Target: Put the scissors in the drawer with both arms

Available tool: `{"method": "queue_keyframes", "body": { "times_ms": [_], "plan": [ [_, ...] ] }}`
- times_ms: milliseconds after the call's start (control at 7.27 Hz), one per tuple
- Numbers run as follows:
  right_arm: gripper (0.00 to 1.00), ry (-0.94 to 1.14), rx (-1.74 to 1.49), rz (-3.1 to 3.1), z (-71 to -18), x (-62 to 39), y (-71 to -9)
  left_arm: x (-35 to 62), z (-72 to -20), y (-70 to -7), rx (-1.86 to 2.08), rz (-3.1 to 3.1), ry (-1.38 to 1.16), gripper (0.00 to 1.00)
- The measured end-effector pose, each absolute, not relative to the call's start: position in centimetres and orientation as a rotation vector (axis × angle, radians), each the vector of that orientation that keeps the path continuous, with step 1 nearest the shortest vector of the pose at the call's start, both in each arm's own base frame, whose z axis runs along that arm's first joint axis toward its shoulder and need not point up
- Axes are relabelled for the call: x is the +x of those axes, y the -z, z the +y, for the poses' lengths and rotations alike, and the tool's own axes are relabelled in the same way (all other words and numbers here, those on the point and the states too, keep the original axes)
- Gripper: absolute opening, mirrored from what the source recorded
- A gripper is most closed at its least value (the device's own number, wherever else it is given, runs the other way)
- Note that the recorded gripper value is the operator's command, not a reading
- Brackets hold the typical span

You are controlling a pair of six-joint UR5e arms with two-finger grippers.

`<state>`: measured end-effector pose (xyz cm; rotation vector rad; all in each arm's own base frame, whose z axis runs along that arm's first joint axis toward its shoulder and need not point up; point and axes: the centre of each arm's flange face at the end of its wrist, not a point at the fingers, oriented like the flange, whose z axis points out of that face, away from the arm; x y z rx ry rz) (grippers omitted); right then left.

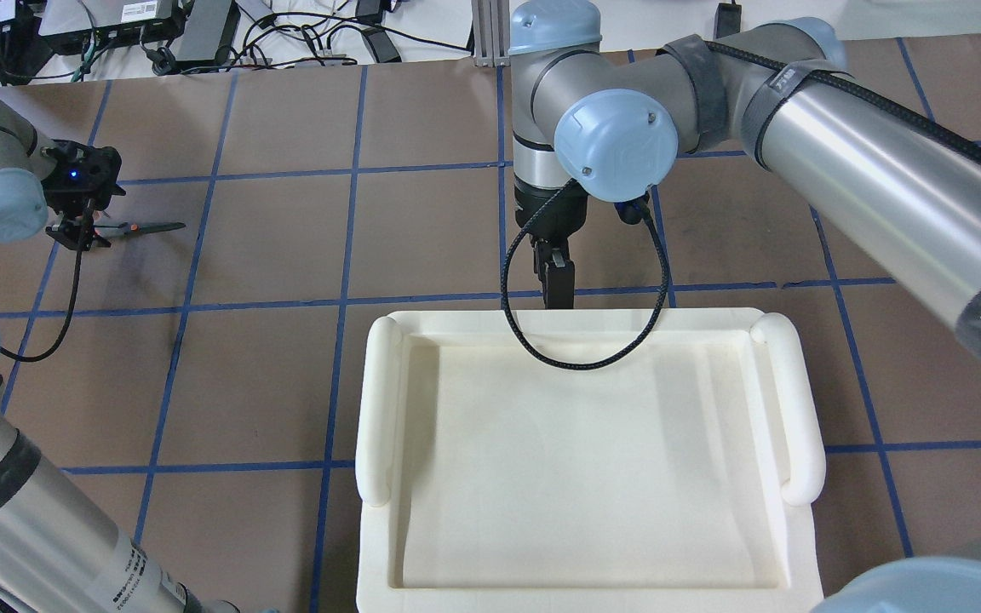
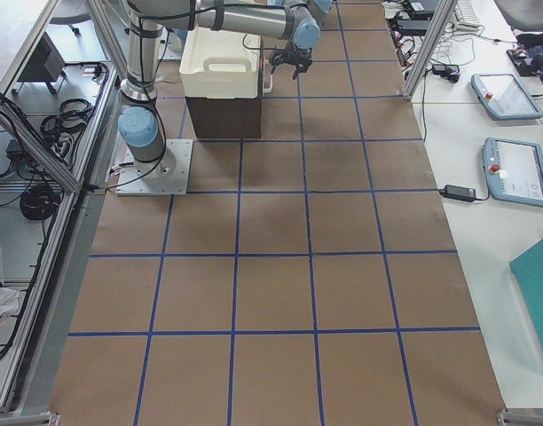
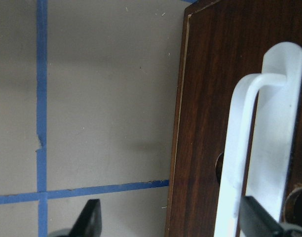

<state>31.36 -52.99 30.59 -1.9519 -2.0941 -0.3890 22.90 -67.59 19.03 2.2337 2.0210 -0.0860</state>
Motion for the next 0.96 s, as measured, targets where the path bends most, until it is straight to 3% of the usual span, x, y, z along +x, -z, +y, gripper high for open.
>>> {"method": "queue_keyframes", "body": {
  "times_ms": [275,412,825,962],
  "plan": [
    [1.0,0.401,-1.961,-2.046,-52.7,31.3,-30.4,23.9,-67.4,-17.7,2.235,2.05,0.077,0.78],
    [1.0,0.408,-1.967,-2.029,-52.5,31.3,-30.3,24.2,-67.3,-17.5,2.234,2.057,0.074,0.67],
    [1.0,0.443,-1.962,-1.995,-52.4,31.4,-29.3,24.4,-67.2,-17.0,2.238,2.065,0.07,0.61],
    [1.0,0.448,-1.958,-1.988,-52.5,31.5,-28.9,24.4,-67.2,-16.8,2.239,2.068,0.072,0.48]
  ]
}}
